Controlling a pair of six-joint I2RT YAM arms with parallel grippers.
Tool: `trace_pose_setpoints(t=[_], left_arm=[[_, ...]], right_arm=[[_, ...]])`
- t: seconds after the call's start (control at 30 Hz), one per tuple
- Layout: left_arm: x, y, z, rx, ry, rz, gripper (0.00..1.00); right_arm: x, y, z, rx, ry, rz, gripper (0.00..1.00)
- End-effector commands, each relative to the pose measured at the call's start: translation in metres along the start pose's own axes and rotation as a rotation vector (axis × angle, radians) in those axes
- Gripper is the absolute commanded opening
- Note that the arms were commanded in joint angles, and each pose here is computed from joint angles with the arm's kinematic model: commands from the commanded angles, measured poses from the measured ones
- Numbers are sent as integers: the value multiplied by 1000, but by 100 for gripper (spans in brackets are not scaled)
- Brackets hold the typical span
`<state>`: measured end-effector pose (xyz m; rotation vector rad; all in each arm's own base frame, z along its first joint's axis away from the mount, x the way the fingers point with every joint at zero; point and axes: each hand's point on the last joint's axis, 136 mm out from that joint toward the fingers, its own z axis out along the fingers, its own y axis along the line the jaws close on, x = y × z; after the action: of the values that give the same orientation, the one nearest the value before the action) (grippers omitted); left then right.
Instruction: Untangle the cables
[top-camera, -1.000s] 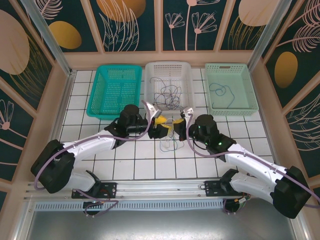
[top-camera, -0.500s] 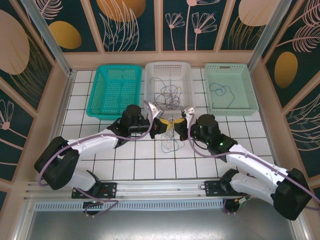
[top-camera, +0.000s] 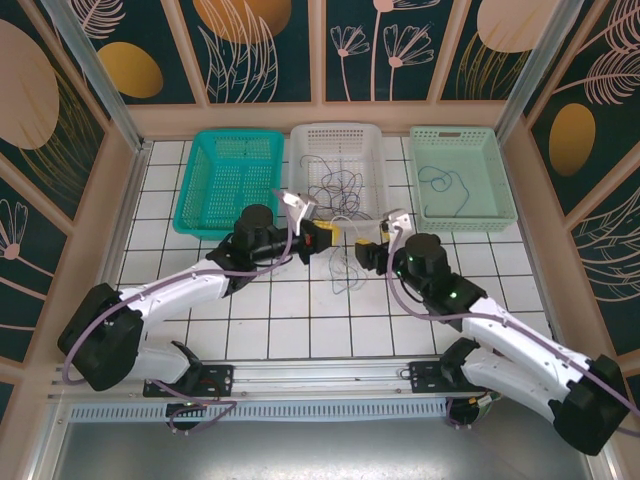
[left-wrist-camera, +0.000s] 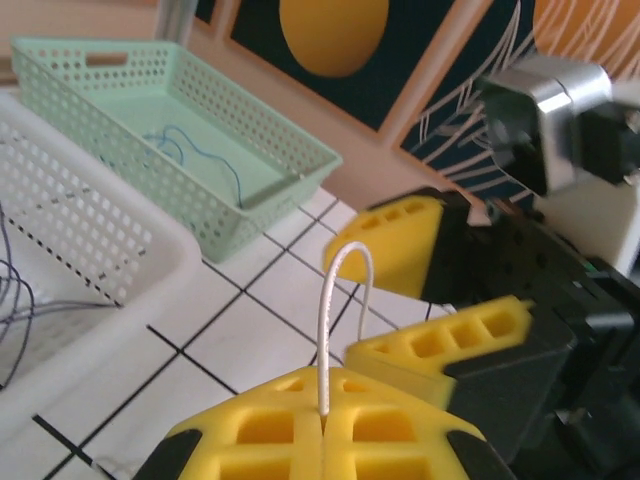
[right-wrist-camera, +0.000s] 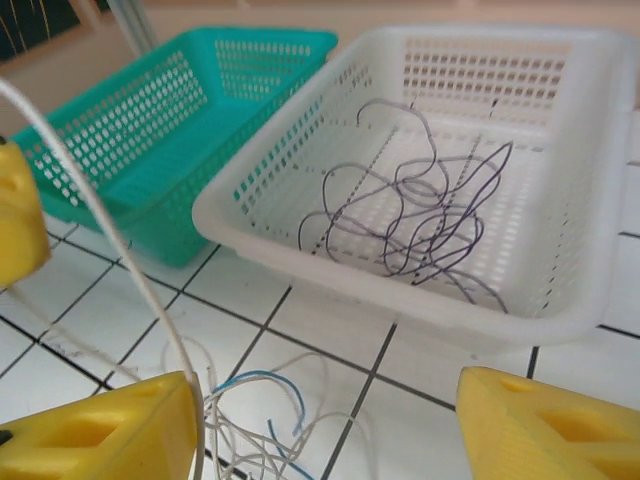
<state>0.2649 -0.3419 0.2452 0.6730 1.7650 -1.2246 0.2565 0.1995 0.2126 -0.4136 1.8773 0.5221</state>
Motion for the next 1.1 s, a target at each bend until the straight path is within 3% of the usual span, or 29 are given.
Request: trace_pose_setpoints(t=[0.0,0.13,0.3,0.43,0.6,0.93,1.07], left_arm=[[-29,0,-1,-45,-77,-68,0],[-41,-3,-1,-45,-104,-107,0],[-58,-6,-3,-55,-139,-119,0],[-56,-4,0,-54,-132,-145,0],[-52,-5,4,-54,-121,-155,0],[-52,-26,21,-20,-105,-144,0],[-51,-29,24,-14,-100,-151,0]], right_arm=[[-9,-7,-14,28,-90,12,69],[-4,-7,-20,12,-87,21,66],[-1,20,-20,-125,-83,15,58],[-6,48,-23,-266,-141,47,58],[-5,70,-17,-335,-136,53,58],[-14,81,14,-327,-134,142,64],[-21,69,24,-231,-148,139,64]])
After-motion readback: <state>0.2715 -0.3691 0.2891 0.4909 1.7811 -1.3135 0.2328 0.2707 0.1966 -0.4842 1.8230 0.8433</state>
